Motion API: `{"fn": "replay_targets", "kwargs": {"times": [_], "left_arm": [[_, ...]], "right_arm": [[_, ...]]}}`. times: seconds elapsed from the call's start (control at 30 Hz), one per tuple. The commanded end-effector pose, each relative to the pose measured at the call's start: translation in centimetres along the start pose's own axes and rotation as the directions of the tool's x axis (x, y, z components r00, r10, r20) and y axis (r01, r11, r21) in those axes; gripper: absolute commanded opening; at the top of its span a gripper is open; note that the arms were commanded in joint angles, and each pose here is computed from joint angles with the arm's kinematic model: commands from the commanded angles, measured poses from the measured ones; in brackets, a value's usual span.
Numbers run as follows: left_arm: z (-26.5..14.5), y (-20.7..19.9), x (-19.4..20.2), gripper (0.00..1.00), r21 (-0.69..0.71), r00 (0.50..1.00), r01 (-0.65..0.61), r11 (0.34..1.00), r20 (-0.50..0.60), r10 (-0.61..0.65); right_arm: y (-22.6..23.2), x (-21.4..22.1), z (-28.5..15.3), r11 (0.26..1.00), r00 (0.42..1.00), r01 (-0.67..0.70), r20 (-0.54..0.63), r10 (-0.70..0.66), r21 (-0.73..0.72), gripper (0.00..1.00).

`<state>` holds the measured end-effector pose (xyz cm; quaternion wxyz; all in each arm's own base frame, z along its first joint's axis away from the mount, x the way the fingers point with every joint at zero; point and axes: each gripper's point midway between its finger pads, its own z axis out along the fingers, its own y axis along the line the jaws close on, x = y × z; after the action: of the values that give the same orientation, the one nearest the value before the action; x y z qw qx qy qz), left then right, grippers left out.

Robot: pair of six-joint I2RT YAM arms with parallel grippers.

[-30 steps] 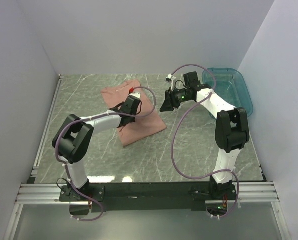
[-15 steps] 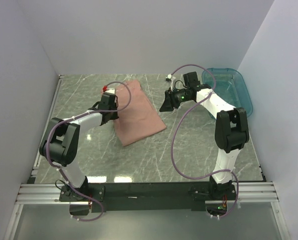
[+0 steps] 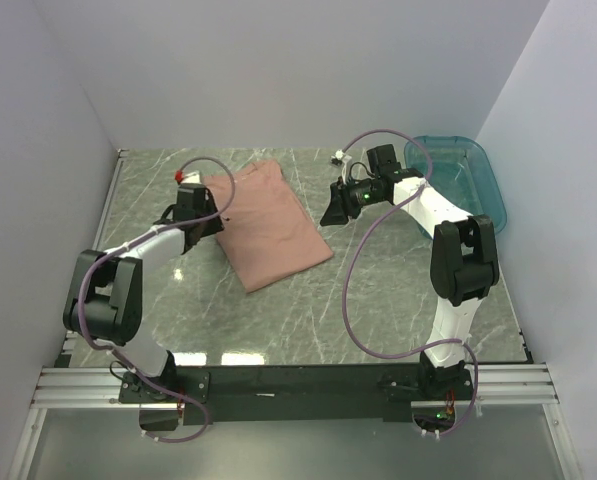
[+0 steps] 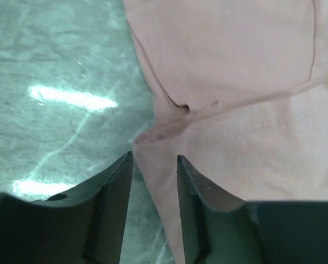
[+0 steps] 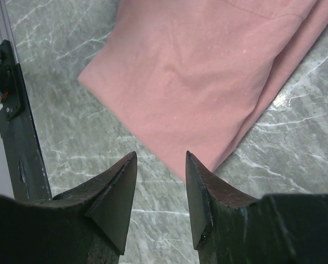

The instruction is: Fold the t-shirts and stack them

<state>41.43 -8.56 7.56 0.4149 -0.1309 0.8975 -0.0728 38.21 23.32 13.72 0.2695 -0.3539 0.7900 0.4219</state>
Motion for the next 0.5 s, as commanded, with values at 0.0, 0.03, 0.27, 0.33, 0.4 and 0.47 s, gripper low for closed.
{"fn": "replay_targets", "kwargs": {"times": [0.0, 0.03, 0.27, 0.33, 0.4, 0.47], "left_arm": [[-0.6, -0.2, -2.1, 0.42, 0.073, 0.995, 0.091, 0.993, 0.035, -0.094], [-0.7, -0.1, -2.0, 0.42, 0.079, 0.993, 0.108, 0.991, 0.029, -0.111], [-2.3, -0.9, -1.4, 0.5, 0.176, 0.993, 0.119, 0.977, -0.004, -0.12], [-2.6, -1.2, -0.5, 0.5, 0.2, 0.99, 0.139, 0.97, -0.04, -0.133], [-2.7, -1.5, -0.4, 0.5, 0.219, 0.988, 0.151, 0.964, -0.046, -0.144], [-2.4, -1.2, -0.1, 0.5, 0.206, 0.986, 0.168, 0.964, -0.057, -0.16]], "right_arm": [[0.3, -1.1, -0.7, 0.999, 0.999, 0.044, 0.018, -0.044, 0.001, 0.48], [0.3, -1.0, -0.6, 0.999, 0.999, 0.041, 0.017, -0.041, -0.001, 0.48], [-0.5, -0.3, -0.7, 0.995, 0.995, 0.09, -0.037, -0.088, 0.034, 0.48], [-1.2, 0.1, -0.6, 0.993, 0.994, 0.093, -0.055, -0.09, 0.067, 0.48], [-1.6, 0.4, -0.3, 0.994, 0.996, 0.071, -0.062, -0.066, 0.084, 0.48], [-2.3, 0.5, 0.0, 0.993, 0.998, 0.041, -0.06, -0.034, 0.111, 0.48]]}}
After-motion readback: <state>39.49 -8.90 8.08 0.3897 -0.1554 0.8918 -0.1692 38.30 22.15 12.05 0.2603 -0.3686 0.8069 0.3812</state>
